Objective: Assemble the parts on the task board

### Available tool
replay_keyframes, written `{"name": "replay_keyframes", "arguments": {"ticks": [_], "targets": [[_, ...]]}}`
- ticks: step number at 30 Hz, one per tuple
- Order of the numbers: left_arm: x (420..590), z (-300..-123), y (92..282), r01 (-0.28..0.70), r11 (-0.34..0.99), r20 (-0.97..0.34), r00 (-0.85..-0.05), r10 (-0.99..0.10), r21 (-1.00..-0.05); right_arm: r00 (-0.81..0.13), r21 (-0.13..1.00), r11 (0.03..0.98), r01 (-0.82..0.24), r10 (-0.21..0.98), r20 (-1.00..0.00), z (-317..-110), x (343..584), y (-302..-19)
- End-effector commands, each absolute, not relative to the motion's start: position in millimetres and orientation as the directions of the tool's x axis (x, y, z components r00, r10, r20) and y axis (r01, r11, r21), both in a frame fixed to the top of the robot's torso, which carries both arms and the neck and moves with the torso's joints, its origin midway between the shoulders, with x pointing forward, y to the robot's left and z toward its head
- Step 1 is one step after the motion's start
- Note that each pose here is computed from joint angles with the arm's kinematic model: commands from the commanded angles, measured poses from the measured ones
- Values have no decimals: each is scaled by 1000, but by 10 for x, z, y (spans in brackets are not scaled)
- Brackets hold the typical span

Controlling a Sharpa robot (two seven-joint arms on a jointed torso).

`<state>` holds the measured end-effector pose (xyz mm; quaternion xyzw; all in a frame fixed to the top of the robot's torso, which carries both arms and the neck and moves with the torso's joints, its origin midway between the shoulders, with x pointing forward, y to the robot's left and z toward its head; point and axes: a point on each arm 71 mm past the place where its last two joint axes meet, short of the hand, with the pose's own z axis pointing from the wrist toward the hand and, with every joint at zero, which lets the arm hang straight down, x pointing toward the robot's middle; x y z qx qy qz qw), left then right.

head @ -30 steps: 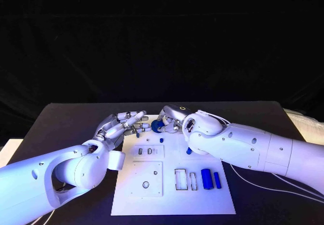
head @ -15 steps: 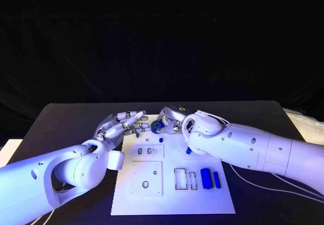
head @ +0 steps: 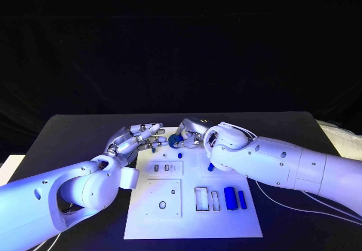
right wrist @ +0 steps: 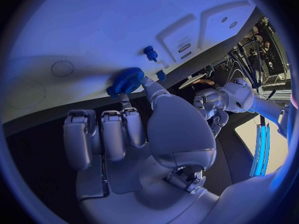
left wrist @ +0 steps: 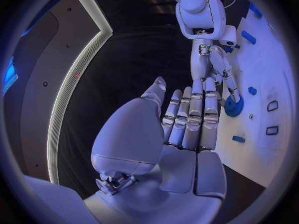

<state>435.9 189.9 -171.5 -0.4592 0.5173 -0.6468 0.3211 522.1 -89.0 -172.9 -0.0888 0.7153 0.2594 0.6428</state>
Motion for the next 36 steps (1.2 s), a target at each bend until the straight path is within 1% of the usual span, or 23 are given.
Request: {"name": "replay_keyframes", "arguments": {"ticks": [1, 9, 11, 15, 19, 22, 27, 31, 36], "targets": [[4351, -1699, 1879, -58, -270, 271, -389, -881, -961, -182, 258, 863, -435, 196, -964, -1779, 5236, -913], [4351, -1699, 1888, -58, -269, 270, -387, -881, -961, -170, 258, 865, -430, 203, -964, -1777, 5249, -921], [4353, -1700, 1891, -58, -269, 270, -386, -882, -961, -155, 265, 859, -437, 218, -964, -1759, 5237, -922], [4359, -1703, 1902, -57, -268, 269, -384, -884, -962, -104, 286, 840, -461, 268, -958, -1698, 5202, -956], [4366, -1705, 1920, -55, -266, 267, -380, -886, -962, -58, 326, 804, -498, 344, -937, -1609, 5144, -1072], [4372, -1708, 1935, -54, -265, 265, -376, -888, -963, -57, 362, 775, -517, 391, -919, -1526, 5099, -1246], [4388, -1713, 1961, -49, -265, 264, -372, -890, -963, -117, 440, 745, -501, 446, -888, -1417, 5061, -1712], [4398, -1716, 1970, -47, -268, 265, -375, -888, -962, -115, 451, 729, -516, 463, -879, -1370, 5009, -2040], [4413, -1723, 1980, -45, -269, 266, -375, -888, -962, -123, 446, 747, -492, 448, -885, -1402, 4971, -2414]]}}
